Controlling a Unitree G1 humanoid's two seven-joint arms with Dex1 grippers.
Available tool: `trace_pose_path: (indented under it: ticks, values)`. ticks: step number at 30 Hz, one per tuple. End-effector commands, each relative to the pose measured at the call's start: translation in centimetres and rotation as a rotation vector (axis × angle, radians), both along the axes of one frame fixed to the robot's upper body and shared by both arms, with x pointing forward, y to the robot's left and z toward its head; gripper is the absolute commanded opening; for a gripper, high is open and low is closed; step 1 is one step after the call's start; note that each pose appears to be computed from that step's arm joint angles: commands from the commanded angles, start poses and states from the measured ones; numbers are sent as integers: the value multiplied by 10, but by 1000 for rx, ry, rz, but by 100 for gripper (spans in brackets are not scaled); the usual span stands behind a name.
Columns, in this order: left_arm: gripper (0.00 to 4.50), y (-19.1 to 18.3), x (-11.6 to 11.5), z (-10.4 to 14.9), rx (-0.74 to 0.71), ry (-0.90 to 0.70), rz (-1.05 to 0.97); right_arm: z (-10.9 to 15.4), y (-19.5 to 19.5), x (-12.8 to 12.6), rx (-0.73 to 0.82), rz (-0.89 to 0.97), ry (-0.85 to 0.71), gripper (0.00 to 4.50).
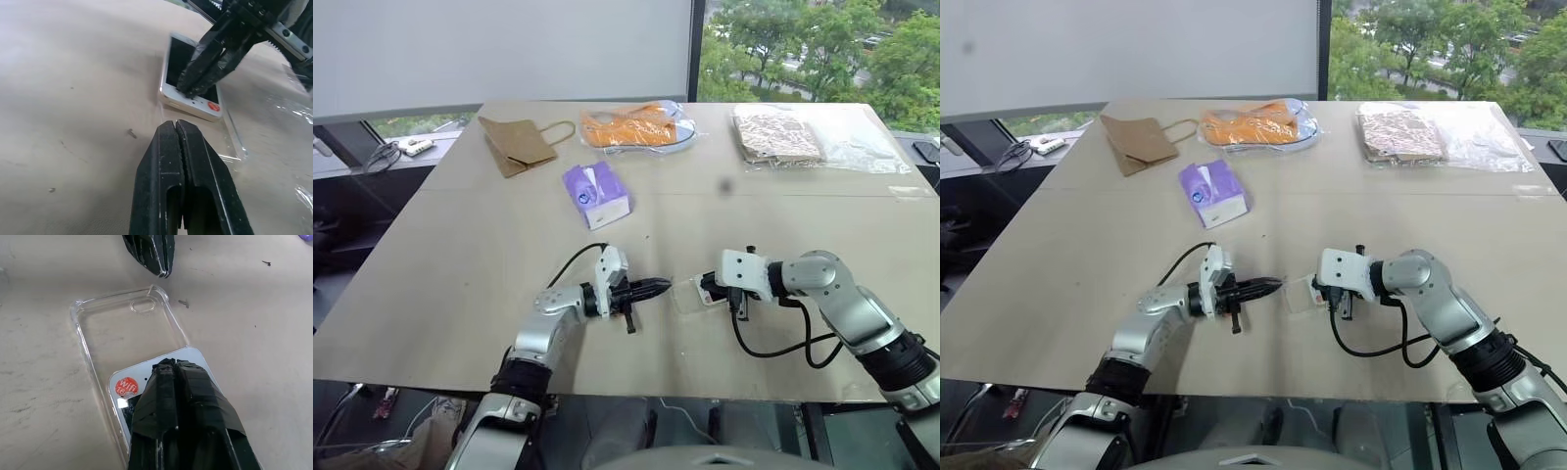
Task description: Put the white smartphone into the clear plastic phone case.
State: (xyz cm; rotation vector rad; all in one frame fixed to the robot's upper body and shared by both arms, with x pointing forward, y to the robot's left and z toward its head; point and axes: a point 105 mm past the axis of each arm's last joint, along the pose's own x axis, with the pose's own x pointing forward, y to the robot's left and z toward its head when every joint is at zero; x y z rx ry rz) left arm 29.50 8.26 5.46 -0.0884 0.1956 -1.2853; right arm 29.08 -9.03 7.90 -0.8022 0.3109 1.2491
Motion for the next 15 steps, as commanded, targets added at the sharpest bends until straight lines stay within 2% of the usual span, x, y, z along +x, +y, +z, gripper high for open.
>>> trace_pose_path:
  ticks: [1, 3, 9, 15]
  values:
    - [0, -22, -1, 35, -10, -30, -77, -32, -15, -10, -84, -48, 126, 3]
    - [0, -28, -1, 46, 5, -42, -79, -34, -16, -14, -86, -41, 137, 3]
    - [0, -37, 7, 59, 52, -34, -30, -41, -21, -14, -103, -61, 150, 3]
    - [0, -25, 7, 66, 50, -69, 50, -25, -8, -24, 18, -71, 239, 3]
